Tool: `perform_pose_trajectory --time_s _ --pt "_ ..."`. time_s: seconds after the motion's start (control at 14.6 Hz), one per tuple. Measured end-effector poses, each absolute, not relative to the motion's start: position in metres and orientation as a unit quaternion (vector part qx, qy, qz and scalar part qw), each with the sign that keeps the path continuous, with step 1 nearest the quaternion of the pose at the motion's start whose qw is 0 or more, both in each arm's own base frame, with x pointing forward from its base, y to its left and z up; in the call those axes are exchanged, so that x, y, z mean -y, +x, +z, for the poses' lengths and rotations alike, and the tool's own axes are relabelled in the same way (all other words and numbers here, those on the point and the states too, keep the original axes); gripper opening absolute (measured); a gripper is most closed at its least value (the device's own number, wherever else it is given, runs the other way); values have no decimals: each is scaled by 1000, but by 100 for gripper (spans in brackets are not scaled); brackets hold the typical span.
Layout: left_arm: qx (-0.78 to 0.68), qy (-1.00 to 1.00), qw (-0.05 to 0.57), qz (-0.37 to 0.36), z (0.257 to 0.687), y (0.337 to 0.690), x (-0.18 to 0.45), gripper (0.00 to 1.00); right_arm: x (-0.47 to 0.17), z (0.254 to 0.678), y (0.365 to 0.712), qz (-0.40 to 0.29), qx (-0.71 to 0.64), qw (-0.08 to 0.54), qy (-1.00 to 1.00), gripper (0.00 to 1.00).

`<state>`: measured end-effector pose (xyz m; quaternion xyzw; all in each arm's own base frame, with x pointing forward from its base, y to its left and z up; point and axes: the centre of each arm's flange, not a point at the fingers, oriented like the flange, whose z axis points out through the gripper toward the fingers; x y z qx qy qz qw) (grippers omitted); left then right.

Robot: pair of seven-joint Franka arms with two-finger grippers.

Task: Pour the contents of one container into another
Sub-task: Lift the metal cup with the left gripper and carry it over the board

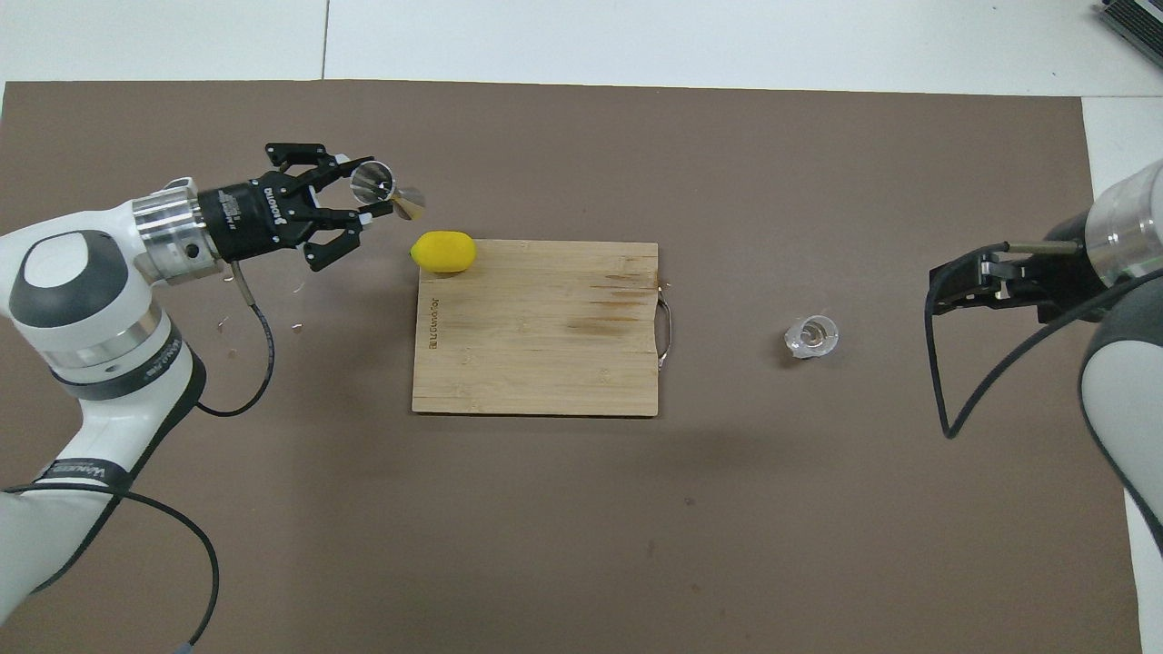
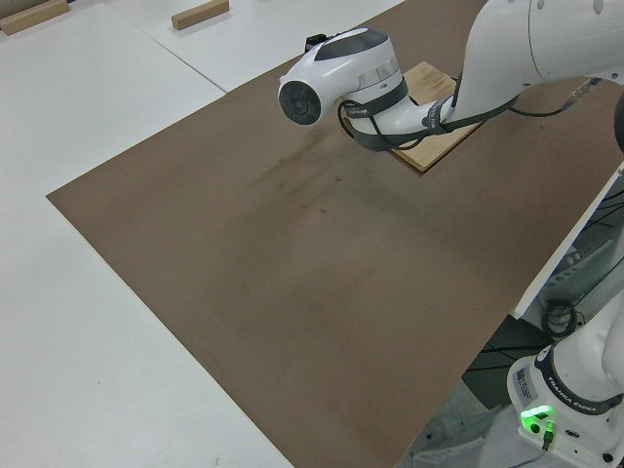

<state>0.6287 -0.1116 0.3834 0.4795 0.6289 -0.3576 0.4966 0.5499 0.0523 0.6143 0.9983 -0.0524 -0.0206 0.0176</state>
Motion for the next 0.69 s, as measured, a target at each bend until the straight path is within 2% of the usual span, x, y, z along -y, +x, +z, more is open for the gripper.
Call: perform_pose_trajectory --time_s 0.21,0.69 --pt "-616 504 482 -368 387 614 180 50 -53 614 550 -21 52 18 998 100" --pt "-653 474 474 -354 371 581 270 50 -50 614 550 -21 57 18 998 100"
